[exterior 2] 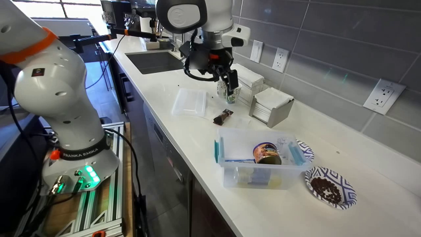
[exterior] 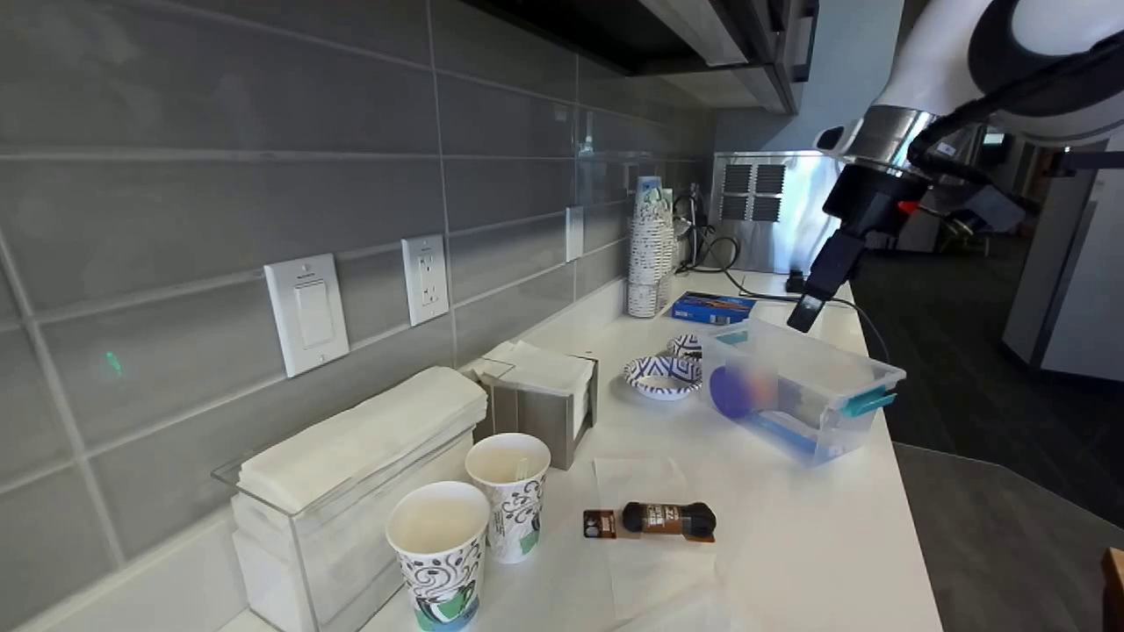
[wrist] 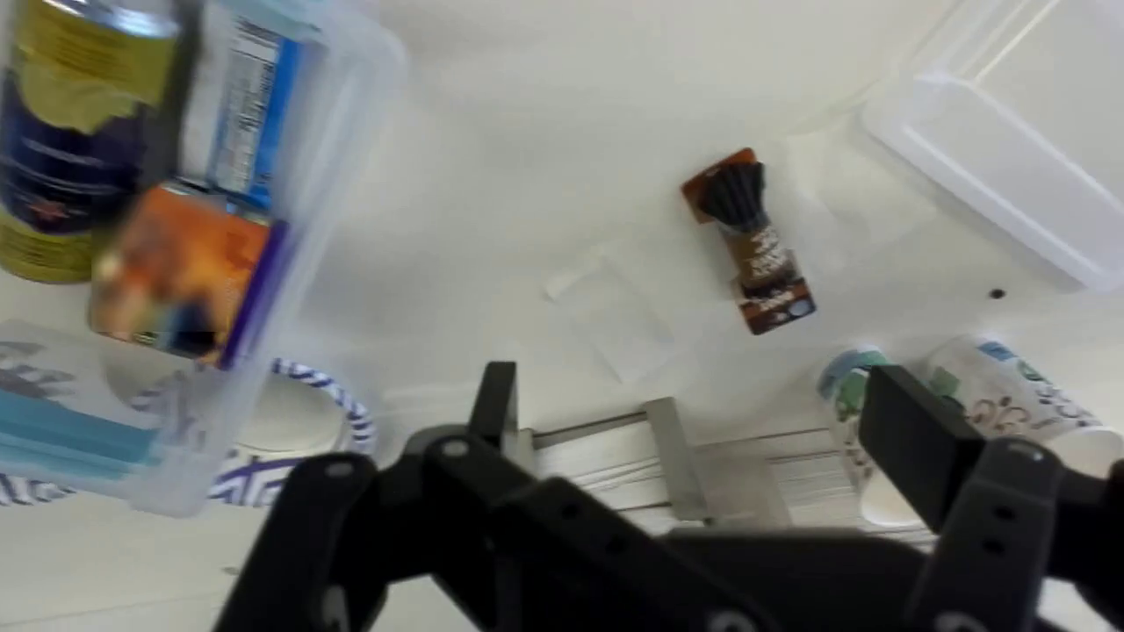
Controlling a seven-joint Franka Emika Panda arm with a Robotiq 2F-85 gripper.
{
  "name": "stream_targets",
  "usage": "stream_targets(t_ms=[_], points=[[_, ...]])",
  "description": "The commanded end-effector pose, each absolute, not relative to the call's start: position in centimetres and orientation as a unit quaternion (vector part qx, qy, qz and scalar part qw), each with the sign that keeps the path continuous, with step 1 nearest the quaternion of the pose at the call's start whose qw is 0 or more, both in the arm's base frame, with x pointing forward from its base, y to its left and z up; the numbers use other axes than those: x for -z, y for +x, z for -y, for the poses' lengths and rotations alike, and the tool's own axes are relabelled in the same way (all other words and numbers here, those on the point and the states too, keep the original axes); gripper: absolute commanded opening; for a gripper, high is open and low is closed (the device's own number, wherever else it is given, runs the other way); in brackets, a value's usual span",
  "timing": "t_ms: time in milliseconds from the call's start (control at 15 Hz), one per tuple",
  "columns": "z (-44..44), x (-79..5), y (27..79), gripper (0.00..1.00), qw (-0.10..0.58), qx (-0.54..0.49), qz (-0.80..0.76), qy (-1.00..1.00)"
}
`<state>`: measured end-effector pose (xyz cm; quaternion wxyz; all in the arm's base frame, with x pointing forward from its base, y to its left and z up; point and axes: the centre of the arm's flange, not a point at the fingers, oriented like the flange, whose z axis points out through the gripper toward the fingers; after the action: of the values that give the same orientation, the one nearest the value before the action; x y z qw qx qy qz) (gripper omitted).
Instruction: Pick up the lid from the counter and put it on the lid
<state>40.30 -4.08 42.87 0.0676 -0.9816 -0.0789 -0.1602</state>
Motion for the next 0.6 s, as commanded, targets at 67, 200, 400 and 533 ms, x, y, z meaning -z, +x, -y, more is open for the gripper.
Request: stream_targets(t_ms=[67, 200, 400, 533], points=[[-3.9, -39.0, 44.7, 1.0, 0.143, 0.152, 0.183, -0.961], [-7.7, -37.4, 45.4, 1.0, 0.172, 0.14, 0.231, -0.947], [-11.7, -35.3, 46.6, 1.0, 0.195, 0.121, 0.311, -0.922], [-13.8, -33.9, 47.6, 1.0, 0.197, 0.114, 0.365, -0.903]])
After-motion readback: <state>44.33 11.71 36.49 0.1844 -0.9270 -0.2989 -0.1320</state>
